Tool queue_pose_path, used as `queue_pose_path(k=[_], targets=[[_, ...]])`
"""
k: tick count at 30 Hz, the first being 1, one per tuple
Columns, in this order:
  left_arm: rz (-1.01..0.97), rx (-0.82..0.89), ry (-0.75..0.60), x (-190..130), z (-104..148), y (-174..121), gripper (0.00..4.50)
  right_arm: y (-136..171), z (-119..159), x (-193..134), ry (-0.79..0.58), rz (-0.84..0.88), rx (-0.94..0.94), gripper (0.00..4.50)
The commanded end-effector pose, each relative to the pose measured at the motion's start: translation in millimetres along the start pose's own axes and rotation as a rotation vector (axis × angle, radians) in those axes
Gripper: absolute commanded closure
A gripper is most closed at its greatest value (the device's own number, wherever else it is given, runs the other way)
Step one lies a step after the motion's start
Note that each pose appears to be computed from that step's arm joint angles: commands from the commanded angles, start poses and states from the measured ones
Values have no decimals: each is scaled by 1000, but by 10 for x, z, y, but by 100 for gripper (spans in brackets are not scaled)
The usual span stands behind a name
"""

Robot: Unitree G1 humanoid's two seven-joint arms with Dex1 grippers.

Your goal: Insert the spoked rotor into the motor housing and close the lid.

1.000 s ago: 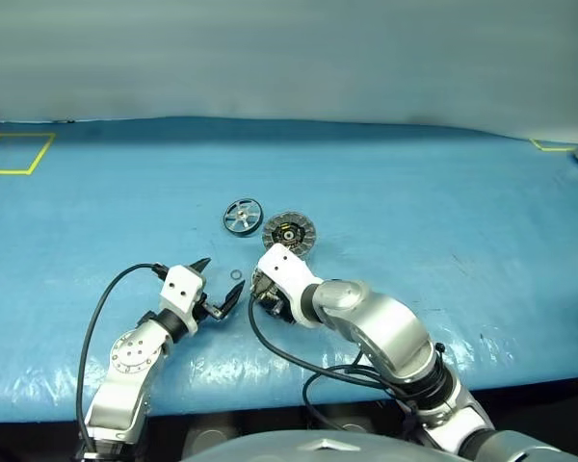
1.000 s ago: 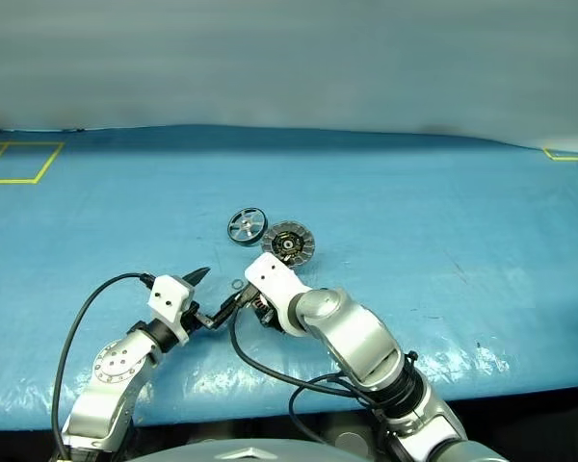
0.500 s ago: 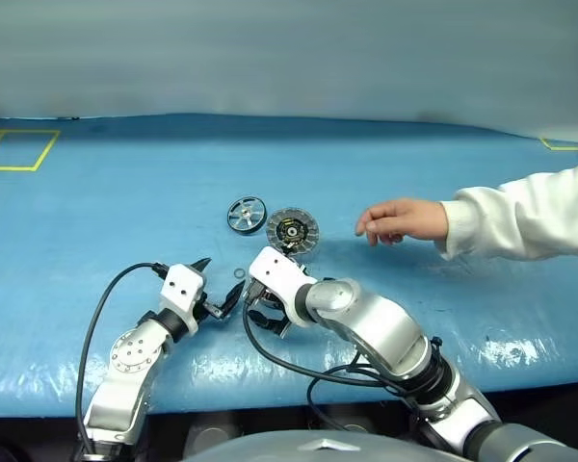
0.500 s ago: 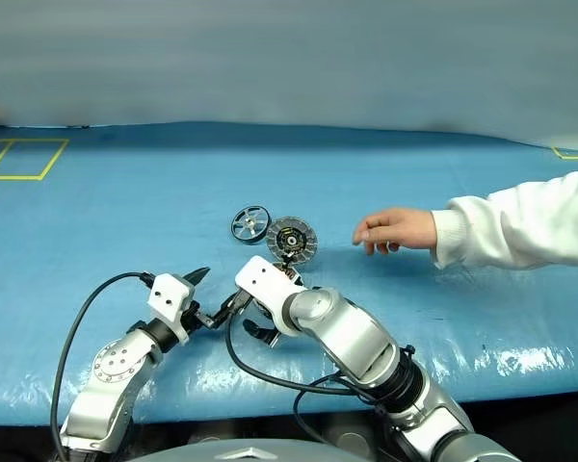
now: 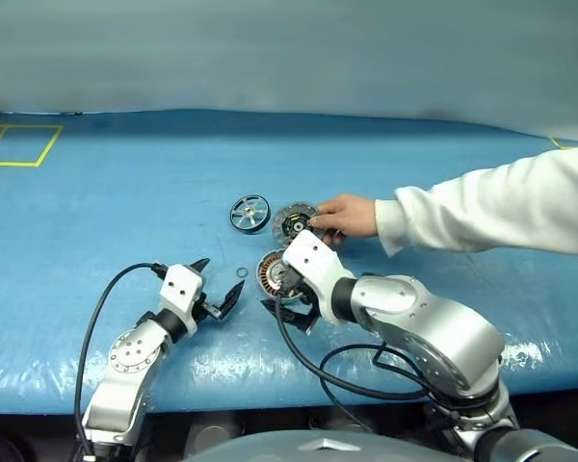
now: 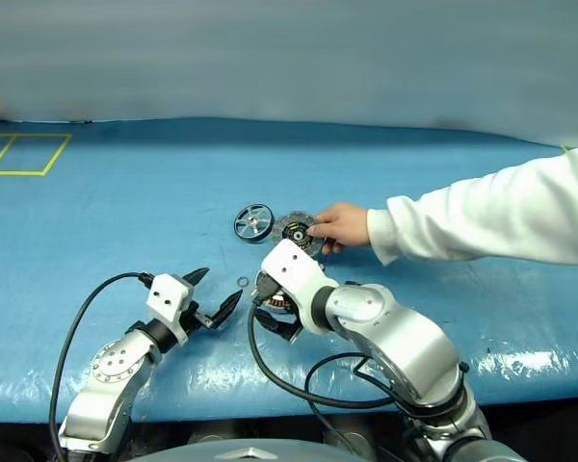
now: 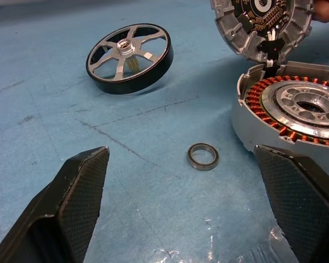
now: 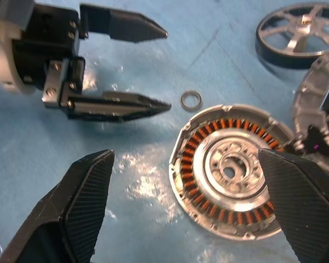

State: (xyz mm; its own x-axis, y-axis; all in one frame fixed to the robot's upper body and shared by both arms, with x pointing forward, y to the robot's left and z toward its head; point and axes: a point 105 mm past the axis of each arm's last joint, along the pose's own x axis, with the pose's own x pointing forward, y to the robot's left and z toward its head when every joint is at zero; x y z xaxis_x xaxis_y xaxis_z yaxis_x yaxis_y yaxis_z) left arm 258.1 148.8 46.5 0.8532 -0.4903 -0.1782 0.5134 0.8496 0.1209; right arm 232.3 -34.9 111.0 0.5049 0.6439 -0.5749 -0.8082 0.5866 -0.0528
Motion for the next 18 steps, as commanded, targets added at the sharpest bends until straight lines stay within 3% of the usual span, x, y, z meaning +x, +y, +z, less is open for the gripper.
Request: queue_pose_path(k=[1,18], targets=[[-3,25,-51,-9,149,14,0,-49,45,-76,-53,-44,-12,8],[-17,28,-47,24,118,30,0,-118,-42,-58,-34,-101,27,8]])
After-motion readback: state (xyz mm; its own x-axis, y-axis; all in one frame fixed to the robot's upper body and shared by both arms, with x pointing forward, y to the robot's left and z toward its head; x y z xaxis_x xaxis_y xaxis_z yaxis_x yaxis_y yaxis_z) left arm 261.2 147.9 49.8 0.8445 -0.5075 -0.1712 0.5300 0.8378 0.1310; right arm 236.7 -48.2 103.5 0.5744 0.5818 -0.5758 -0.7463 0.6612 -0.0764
